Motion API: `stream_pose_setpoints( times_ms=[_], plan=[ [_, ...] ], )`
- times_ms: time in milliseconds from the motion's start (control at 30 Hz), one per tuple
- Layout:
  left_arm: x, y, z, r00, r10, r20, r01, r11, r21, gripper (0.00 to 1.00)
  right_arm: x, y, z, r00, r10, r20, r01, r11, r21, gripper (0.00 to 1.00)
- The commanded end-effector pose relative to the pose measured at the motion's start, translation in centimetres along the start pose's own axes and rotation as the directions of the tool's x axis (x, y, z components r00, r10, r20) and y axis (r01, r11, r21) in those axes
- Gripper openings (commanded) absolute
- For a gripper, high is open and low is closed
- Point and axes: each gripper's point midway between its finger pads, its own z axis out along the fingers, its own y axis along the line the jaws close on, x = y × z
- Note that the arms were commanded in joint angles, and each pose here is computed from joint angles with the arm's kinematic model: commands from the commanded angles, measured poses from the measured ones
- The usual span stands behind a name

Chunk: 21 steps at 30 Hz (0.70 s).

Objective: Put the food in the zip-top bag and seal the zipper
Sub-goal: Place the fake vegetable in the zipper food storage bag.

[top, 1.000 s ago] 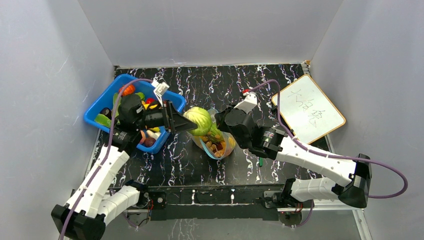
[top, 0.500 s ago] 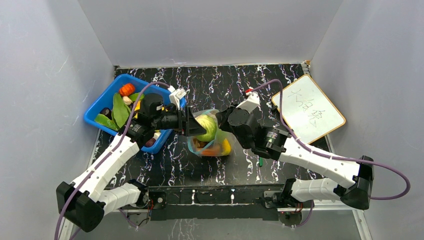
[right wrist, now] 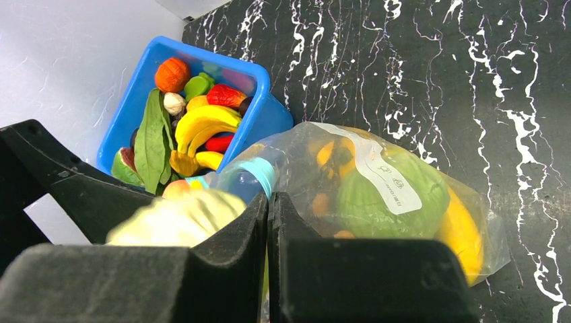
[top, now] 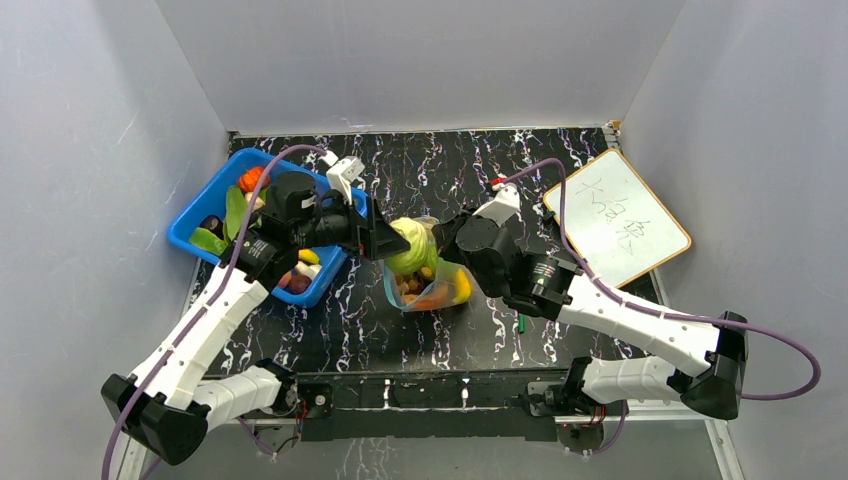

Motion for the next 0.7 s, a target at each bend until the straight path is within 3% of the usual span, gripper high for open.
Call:
stream_pose_setpoints(
  times_ms=[0,167,367,533,667],
  plan=[
    [-0.8,-1.0,-1.5,0.999,0.046,0.026,-0.045,0.999,-0.019,0.88,-3.4,1.9,-1.2,0.991,0.101,0.087,-0.095,0.993,-0.075,0.0],
    [-0.9,-1.2,-1.7,0.999,0.046,0.027,-0.046,0.999,-0.019,0.89,-3.5,2.1,-1.2,0.991,0.106,0.087,-0.099,0.992,-0.082,0.0],
    [-0.9,0.4,-3.0,0.998,0.056,0.037,-0.05,0.988,-0.145,0.85,-3.5,2.2,-1.2,0.991,0.105,0.087,-0.098,0.992,-0.082,0.0],
    [2.3,1.8,-2.9,0.999,-0.017,-0.029,0.012,0.985,-0.172,0.74,-3.9,2.3,-1.3,0.989,0.108,0.097,-0.1,0.991,-0.084,0.0],
    [5.3,2.4,-2.8,0.993,-0.101,-0.053,0.092,0.984,-0.153,0.72,-4.0,2.4,-1.2,0.989,0.105,0.103,-0.097,0.992,-0.079,0.0]
  ],
)
